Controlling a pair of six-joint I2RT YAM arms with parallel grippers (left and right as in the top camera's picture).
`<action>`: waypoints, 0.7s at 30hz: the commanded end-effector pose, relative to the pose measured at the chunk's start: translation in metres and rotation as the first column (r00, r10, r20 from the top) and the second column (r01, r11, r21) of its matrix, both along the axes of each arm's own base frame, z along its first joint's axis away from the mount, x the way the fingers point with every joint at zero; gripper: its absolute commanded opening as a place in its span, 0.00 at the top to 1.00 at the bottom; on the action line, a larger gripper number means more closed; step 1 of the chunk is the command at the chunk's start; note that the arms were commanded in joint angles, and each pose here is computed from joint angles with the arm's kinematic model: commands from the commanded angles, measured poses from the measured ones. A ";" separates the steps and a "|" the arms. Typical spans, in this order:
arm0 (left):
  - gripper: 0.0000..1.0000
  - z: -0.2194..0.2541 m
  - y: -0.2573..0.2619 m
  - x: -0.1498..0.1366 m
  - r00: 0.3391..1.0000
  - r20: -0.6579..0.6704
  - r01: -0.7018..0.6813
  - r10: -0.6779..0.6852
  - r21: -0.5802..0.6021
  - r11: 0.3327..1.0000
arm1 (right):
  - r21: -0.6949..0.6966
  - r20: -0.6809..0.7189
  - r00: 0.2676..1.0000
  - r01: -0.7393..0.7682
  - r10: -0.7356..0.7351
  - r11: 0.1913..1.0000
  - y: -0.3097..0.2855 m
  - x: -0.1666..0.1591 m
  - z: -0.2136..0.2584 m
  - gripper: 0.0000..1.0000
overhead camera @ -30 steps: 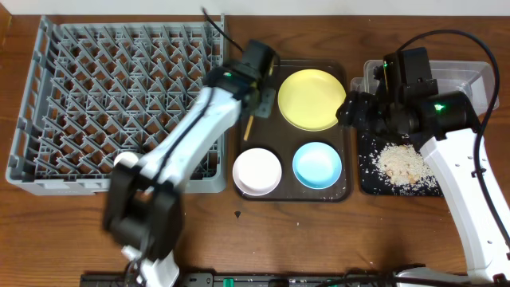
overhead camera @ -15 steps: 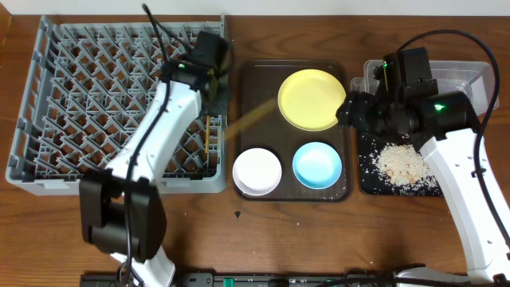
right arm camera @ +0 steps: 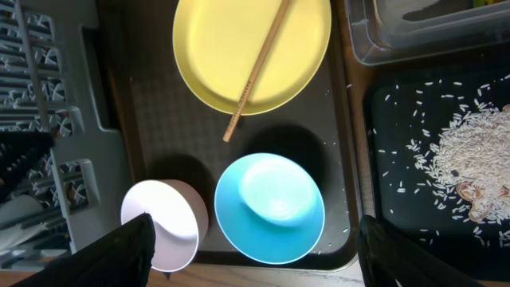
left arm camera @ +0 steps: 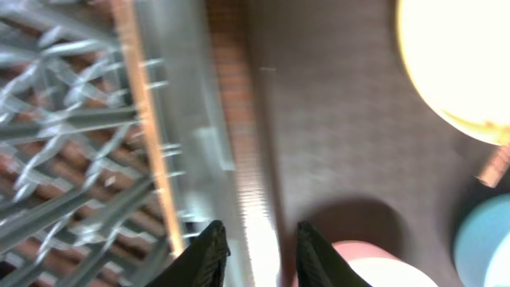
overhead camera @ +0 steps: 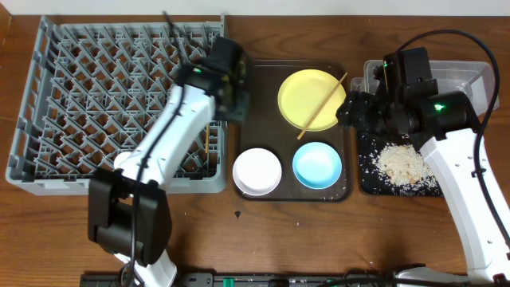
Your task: Sort waste into correct bins and load items into the dishwasher
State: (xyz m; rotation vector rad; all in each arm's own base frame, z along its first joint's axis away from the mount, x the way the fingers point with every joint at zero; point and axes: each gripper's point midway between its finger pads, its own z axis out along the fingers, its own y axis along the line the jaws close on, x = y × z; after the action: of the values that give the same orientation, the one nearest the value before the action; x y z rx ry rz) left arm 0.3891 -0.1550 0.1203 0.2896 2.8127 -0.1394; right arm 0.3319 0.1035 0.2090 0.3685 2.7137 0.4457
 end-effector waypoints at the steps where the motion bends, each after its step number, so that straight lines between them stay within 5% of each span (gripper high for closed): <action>1: 0.62 0.015 -0.036 -0.013 0.978 0.052 0.201 -0.201 0.002 0.980 | 0.003 0.022 1.000 -0.005 0.005 1.000 -0.002 0.002 0.007 0.21; 10: 0.51 0.035 -0.109 0.003 0.911 0.257 0.346 -0.323 -0.047 0.937 | -0.011 0.005 1.000 0.023 -0.023 1.000 -0.010 -0.001 0.005 0.25; 21: 0.46 0.027 -0.152 0.018 0.900 0.310 0.375 -0.305 -0.197 0.906 | 0.064 0.090 0.920 0.378 -0.383 0.924 -0.124 -0.026 0.051 0.20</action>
State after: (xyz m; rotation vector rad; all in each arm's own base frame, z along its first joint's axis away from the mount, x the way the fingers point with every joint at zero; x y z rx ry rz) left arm 0.4087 -0.2932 0.1587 0.6897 2.3835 -0.4111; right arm 0.3160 -0.0100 0.2401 0.8089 2.5293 0.3715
